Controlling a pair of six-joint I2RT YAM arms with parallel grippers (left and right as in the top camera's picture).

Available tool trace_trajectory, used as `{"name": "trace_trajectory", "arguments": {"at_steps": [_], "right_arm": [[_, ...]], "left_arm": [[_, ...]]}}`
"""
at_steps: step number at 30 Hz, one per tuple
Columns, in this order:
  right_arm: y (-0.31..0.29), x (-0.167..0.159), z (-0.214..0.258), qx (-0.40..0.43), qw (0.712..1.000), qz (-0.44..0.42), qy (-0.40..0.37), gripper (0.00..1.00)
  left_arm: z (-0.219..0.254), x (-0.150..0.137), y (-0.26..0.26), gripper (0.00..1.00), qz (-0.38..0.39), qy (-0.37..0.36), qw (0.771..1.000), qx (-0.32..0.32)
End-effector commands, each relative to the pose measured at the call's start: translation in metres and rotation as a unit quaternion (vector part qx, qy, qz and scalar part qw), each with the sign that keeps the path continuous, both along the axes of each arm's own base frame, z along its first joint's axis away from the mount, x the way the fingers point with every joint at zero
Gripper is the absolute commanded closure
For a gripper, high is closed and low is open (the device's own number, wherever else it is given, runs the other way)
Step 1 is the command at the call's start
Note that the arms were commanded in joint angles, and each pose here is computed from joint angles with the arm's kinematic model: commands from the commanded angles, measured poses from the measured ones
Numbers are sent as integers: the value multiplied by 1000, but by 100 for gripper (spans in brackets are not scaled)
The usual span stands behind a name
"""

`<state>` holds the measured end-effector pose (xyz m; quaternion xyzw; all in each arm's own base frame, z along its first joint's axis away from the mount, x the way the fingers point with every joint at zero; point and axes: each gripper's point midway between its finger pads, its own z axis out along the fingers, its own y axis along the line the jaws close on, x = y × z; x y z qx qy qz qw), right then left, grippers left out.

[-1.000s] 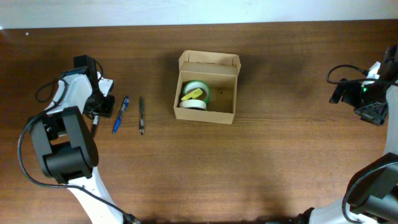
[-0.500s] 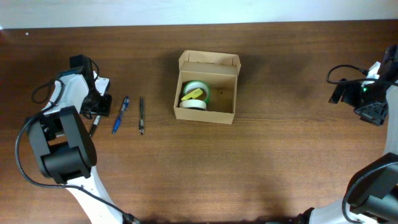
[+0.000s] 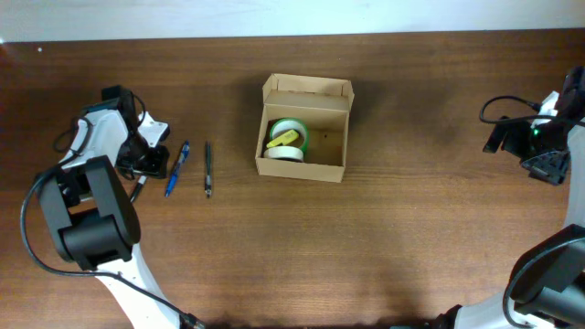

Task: Pack container
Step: 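Move left gripper to the black marker and grasp it, then carry black marker with left gripper into the box and release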

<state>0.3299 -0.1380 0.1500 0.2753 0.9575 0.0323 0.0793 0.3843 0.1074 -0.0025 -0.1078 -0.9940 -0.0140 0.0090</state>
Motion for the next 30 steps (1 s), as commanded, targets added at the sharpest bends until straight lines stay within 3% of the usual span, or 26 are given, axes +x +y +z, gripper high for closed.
{"name": "trace_trajectory", "arguments": {"at_steps": [1,5,10,14,20,25,30], "right_arm": [[2,-2,-1,3,1000,0,1,1],[1,-1,-1,3,1000,0,1,1],[2,-2,-1,3,1000,0,1,1],[2,-2,-1,3,1000,0,1,1],[2,-2,-1,4,1000,0,1,1],[3,-2,-1,7,1000,0,2,1],[3,-2,-1,8,1000,0,1,1]], "left_arm": [[-21,-13,13,66,10,23,1000,-13],[-21,-12,15,97,12,20,1000,-12],[-17,-6,12,99,17,14,1000,-15],[16,21,-1,98,17,-18,999,-41],[150,88,-31,98,-20,-137,989,-49],[252,98,-106,99,-186,-233,951,-77],[288,74,-205,98,-376,-254,887,-84]]}}
